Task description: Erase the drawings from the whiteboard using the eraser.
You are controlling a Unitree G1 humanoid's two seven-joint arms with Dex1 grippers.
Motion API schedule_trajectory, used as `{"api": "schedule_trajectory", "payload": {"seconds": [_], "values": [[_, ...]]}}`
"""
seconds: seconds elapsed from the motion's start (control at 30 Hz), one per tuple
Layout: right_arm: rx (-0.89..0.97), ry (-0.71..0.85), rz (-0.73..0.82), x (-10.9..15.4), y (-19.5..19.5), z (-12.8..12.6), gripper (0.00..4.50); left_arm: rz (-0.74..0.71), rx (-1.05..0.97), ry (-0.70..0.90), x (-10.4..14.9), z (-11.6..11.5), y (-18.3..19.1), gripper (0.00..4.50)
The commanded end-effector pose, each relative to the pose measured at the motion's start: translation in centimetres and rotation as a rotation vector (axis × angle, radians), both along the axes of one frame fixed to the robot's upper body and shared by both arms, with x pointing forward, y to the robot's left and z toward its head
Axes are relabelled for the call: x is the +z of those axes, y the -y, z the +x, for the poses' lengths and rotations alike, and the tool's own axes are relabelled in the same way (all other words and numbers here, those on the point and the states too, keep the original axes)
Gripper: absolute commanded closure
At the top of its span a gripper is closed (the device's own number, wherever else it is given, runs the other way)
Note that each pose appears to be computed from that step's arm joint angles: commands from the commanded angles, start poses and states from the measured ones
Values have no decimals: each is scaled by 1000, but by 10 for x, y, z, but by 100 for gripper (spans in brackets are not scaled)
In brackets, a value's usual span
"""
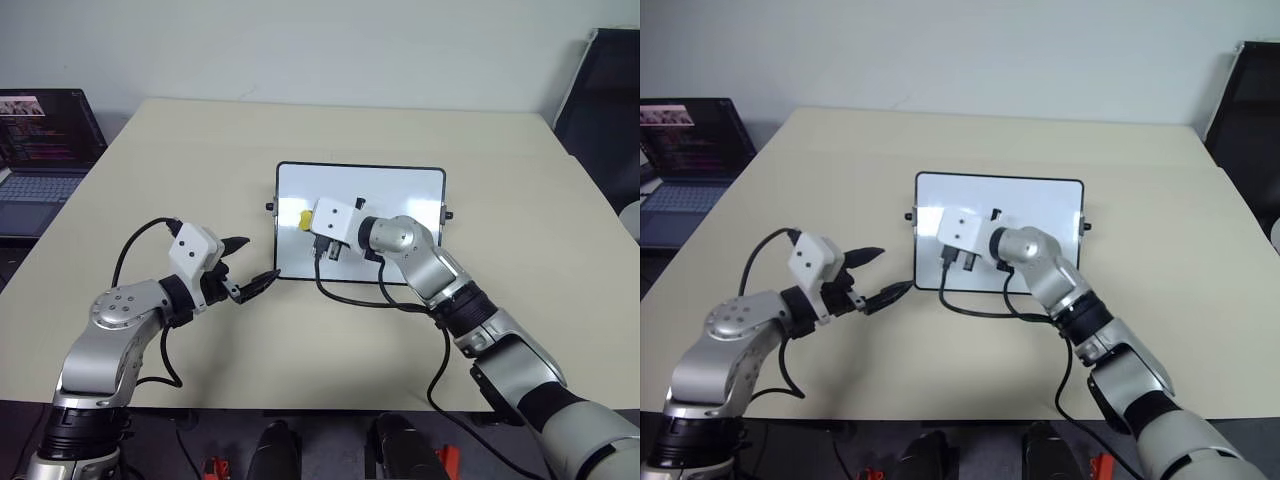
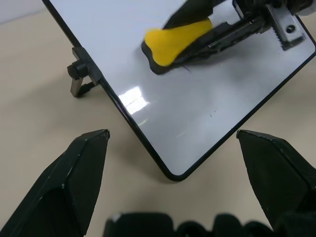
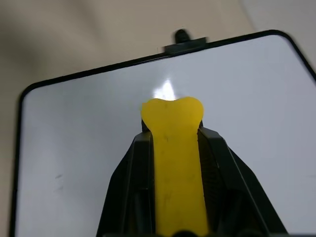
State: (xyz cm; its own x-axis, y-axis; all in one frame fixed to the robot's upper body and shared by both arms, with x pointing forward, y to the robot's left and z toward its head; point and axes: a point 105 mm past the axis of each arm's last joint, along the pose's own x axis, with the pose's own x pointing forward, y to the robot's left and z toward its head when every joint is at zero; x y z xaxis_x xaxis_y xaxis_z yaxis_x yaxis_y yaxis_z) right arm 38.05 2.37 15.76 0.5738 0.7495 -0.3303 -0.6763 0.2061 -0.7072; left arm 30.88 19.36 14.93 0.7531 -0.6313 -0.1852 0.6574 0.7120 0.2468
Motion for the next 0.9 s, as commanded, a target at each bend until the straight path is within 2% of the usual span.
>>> {"api": "schedule_trajectory", "payload": {"seconds": [0.03,0.17,0.23,0.33,0.43,0.5,0.63,0.7,0.77,0.83,0.9], "values": [[-39,12,-26,-2,11,5,364,3,-16,43,9,-1,4,0],[-146,126,51,23,20,24,364,0,-24,41,8,-1,7,0],[-154,125,53,24,23,26,364,-1,-28,41,7,0,8,0],[-133,65,15,11,24,21,364,-2,-35,41,7,1,10,0],[-55,-89,-89,-20,26,1,364,-4,-40,41,7,1,11,0],[-24,-131,-135,-29,29,-7,365,-4,-41,40,7,1,11,0],[-82,-16,-114,-13,32,6,365,-4,-42,39,6,0,12,0],[-151,146,-49,16,33,23,365,-6,-46,37,5,-1,13,0],[-176,225,8,34,32,29,365,-7,-50,35,4,-2,14,0],[-175,233,27,36,30,30,365,-7,-50,34,4,-2,14,0],[-169,186,0,24,31,29,365,-8,-51,33,3,-2,14,0]]}}
